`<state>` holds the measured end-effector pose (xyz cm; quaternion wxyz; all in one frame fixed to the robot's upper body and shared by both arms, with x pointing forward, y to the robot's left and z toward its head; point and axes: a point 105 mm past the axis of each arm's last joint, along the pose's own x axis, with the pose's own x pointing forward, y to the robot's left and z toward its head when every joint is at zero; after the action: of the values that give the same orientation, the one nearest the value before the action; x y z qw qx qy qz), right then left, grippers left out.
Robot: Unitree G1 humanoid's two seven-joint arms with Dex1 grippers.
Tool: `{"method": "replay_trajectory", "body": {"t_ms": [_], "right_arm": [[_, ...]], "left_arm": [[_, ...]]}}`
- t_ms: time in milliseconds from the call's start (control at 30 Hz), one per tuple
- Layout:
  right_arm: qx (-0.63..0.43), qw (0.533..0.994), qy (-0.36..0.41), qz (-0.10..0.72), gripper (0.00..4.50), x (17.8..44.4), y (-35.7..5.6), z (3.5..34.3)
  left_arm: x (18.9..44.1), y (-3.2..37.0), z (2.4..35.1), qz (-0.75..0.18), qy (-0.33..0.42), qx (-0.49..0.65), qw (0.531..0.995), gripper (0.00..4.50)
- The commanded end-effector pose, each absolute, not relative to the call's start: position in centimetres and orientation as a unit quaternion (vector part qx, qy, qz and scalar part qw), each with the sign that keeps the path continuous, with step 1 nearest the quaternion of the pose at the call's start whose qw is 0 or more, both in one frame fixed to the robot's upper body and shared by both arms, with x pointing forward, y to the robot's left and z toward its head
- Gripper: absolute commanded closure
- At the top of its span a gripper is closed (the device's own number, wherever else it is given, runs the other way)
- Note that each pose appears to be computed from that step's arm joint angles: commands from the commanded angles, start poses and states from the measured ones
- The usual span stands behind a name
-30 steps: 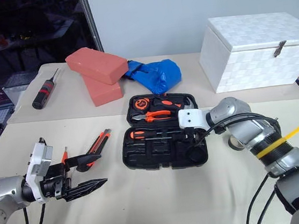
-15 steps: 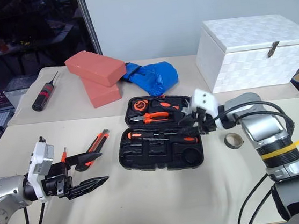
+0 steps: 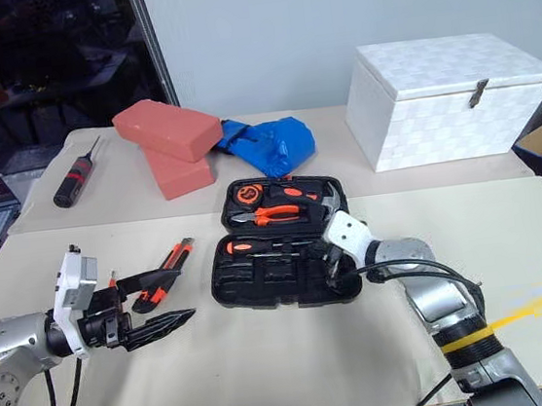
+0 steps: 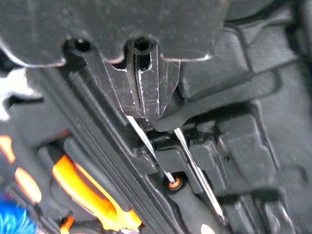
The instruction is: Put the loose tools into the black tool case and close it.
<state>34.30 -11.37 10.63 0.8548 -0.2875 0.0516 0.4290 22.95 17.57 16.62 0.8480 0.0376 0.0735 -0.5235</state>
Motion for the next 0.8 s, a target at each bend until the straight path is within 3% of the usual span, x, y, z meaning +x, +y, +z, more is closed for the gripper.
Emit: {"method": "replay_trajectory", "body": {"t_ms": [33, 133, 233, 433, 600, 700, 800], "right_arm": [[-0.252, 0.863, 0.001, 0.438, 4.44, 33.4, -10.7, 13.1], [-0.176, 0.867, -0.039, 0.465, 4.44, 31.7, -10.6, 16.7], [-0.154, 0.81, -0.042, 0.564, 3.68, 27.3, -10.3, 19.2], [-0.178, 0.734, -0.041, 0.654, 1.73, 22.6, -11.5, 21.9], [-0.199, 0.728, -0.042, 0.655, 0.02, 23.2, -11.9, 21.9], [-0.202, 0.728, -0.047, 0.653, 0.02, 23.6, -11.5, 21.9], [-0.206, 0.726, -0.051, 0.654, 0.0, 23.5, -11.5, 21.9]], "left_arm": [[23.6, 19.1, 17.6, -0.465, 0.044, 0.042, 0.883, 0.14], [24.8, 21.2, 17.3, -0.366, 0.036, 0.018, 0.93, 0.14], [26.0, 24.3, 16.6, -0.235, 0.054, -0.017, 0.97, 0.14], [26.1, 27.8, 14.5, -0.027, 0.138, -0.009, 0.99, 0.14], [25.3, 29.2, 12.1, 0.057, 0.212, -0.011, 0.976, 0.14], [25.0, 29.6, 10.9, 0.075, 0.237, -0.007, 0.969, 0.14], [24.6, 28.6, 9.1, 0.063, 0.264, -0.012, 0.962, 1.4]]}}
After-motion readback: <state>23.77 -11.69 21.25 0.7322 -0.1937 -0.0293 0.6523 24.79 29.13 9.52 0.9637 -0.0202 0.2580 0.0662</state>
